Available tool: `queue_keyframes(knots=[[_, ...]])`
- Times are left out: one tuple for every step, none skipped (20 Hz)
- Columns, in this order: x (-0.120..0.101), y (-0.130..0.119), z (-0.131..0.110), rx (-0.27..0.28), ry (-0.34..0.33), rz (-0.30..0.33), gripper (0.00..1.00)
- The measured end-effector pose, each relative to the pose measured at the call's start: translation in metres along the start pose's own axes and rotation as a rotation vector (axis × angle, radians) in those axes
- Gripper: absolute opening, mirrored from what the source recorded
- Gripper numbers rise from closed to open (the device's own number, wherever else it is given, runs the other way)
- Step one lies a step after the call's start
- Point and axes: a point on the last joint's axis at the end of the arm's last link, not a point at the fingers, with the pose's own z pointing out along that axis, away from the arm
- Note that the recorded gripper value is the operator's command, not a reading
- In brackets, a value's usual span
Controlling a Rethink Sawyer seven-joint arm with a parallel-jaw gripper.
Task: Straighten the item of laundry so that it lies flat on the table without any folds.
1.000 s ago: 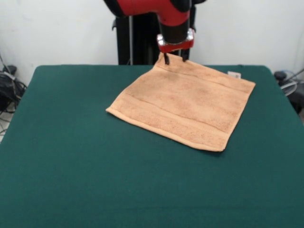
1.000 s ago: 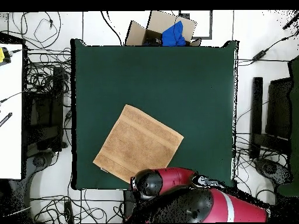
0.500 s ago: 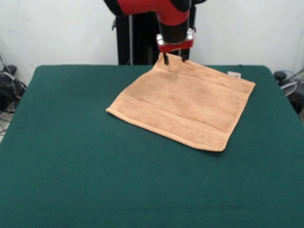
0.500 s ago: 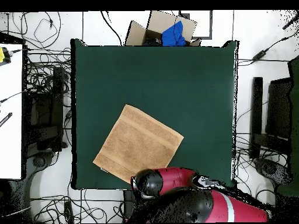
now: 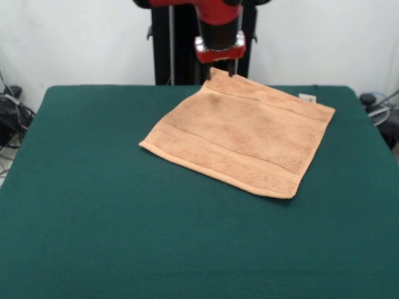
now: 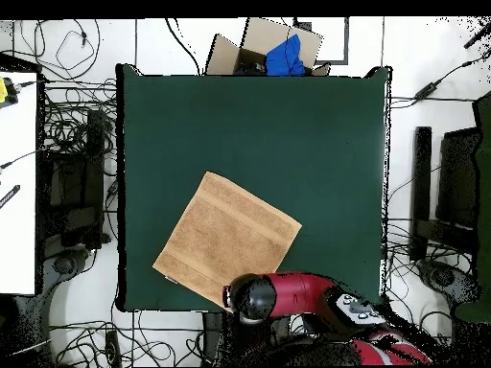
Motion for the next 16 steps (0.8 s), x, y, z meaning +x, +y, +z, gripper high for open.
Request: queue_keyframes(knots=[[0.001,-0.002,0.0,-0.003,0.001,0.005,1.0],[0.001,-0.003,0.001,-0.005,0.002,0.008,1.0],[0.002,-0.004,0.002,-0.009,0.004,0.012,1.0],[0.004,-0.006,0.005,-0.017,0.011,0.017,1.0],[0.005,-0.006,0.006,-0.019,0.013,0.018,1.0],[0.006,-0.006,0.008,-0.024,0.018,0.018,1.0],[0.007,-0.006,0.011,-0.028,0.023,0.019,1.0],[0.008,-0.005,0.014,-0.034,0.029,0.02,1.0],[0.009,-0.005,0.015,-0.036,0.032,0.02,1.0],[0.009,-0.004,0.017,-0.04,0.036,0.019,1.0],[0.01,-0.003,0.02,-0.045,0.042,0.017,1.0],[0.011,-0.002,0.022,-0.048,0.047,0.017,1.0],[0.013,0.0,0.027,-0.056,0.057,0.016,1.0],[0.014,0.001,0.029,-0.06,0.061,0.016,1.0],[0.014,0.001,0.03,-0.062,0.064,0.016,1.0],[0.015,0.002,0.032,-0.065,0.068,0.015,1.0]])
